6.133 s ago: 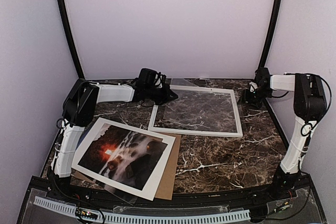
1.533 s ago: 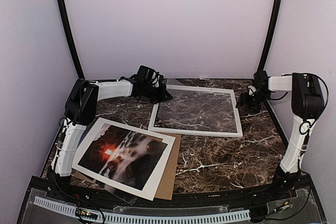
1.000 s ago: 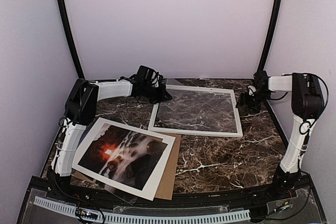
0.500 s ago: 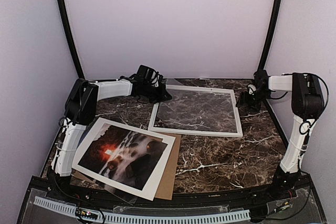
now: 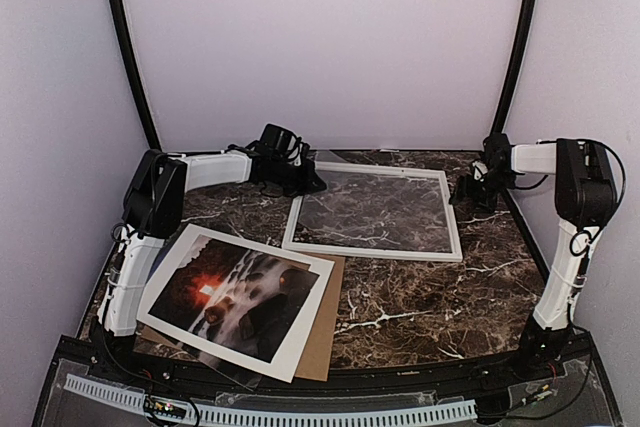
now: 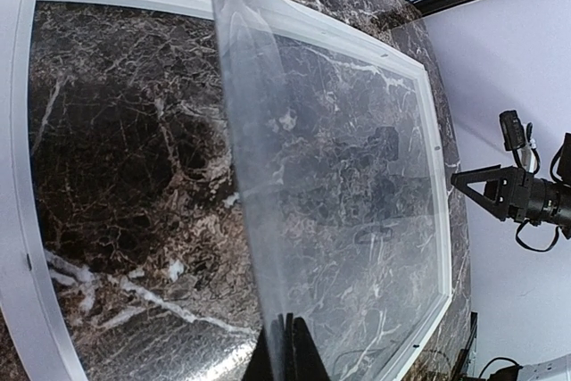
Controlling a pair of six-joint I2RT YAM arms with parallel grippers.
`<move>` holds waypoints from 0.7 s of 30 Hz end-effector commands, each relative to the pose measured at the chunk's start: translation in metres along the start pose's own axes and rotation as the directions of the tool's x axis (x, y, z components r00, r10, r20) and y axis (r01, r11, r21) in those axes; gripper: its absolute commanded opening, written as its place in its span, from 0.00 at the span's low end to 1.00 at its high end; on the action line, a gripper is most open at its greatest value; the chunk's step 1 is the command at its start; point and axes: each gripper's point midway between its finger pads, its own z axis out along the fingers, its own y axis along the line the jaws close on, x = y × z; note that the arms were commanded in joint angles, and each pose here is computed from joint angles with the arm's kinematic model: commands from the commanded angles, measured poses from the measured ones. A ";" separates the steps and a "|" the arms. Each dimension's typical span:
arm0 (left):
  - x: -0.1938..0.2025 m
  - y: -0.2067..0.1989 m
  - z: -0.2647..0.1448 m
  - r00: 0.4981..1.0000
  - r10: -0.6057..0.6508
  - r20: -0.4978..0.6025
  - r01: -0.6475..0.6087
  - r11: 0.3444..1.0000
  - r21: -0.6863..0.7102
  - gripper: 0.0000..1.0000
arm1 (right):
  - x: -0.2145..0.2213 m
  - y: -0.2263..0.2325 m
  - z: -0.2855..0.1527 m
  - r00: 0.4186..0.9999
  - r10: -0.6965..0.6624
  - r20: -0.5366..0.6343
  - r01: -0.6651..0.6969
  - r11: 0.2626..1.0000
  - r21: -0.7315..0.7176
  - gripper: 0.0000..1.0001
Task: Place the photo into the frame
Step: Place the glass panel in the frame body.
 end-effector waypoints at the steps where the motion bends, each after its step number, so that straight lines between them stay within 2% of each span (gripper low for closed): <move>1: -0.004 -0.004 -0.005 1.000 0.021 -0.002 -0.021 1.000 -0.002 0.00 | -0.005 0.004 -0.001 1.000 -0.019 0.007 0.019 1.000 -0.004 0.76; 21: -0.002 -0.001 -0.006 1.000 0.021 -0.005 -0.021 1.000 -0.010 0.00 | -0.004 0.003 0.001 1.000 -0.018 0.004 0.018 1.000 -0.004 0.76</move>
